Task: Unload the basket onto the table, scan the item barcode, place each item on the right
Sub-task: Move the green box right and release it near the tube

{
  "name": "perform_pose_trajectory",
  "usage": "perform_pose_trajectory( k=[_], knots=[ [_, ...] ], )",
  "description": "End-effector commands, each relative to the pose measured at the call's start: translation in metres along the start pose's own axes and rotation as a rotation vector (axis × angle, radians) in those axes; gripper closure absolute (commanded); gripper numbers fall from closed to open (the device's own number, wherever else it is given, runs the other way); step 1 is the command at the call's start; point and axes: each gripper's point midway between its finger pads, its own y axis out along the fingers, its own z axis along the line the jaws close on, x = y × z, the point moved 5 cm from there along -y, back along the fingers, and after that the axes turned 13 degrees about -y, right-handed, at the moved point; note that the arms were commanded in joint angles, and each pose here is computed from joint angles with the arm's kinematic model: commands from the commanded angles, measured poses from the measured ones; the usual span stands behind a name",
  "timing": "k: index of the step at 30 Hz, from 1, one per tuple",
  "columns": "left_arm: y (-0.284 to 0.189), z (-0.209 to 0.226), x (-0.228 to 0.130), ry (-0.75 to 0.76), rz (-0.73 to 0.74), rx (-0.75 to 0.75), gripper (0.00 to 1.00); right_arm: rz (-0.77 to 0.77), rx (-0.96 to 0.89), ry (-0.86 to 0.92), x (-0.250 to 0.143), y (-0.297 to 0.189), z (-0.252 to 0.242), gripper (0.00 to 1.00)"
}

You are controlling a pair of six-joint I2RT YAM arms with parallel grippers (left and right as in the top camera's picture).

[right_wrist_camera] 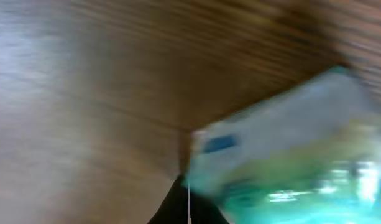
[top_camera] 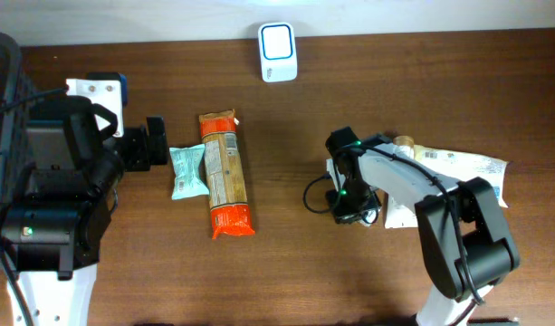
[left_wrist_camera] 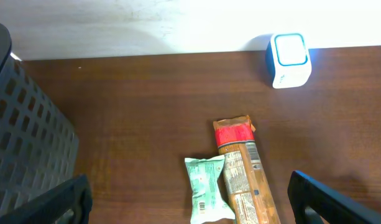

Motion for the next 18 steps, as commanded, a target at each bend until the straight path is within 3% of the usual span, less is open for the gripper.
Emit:
perform_pose_trajectory(
  k=[1, 8, 10, 14, 16, 18],
  knots=[
    [-0.003, 0.001, 0.003, 0.010, -0.014, 0.006, 0.01, 0.004, -0.036, 0.160, -0.007, -0.001, -0.038, 0.96],
    [-0.003, 0.001, 0.003, 0.010, -0.014, 0.006, 0.01, -0.076, -0.012, 0.402, -0.019, -0.008, -0.108, 0.96],
    [-0.003, 0.001, 0.003, 0.010, -0.014, 0.006, 0.01, -0.113, 0.084, 0.327, -0.013, -0.015, -0.103, 0.92],
    [-0.003, 0.001, 0.003, 0.010, -0.014, 0.006, 0.01, -0.221, 0.243, 0.191, 0.027, -0.066, -0.061, 0.68],
    [-0.003, 0.001, 0.003, 0.010, -0.014, 0.006, 0.01, -0.350, 0.364, 0.058, 0.061, -0.085, -0.019, 0.43],
    [-0.003, 0.001, 0.003, 0.010, -0.014, 0.006, 0.01, -0.453, 0.402, 0.021, 0.094, -0.089, 0.017, 0.30]
  ],
)
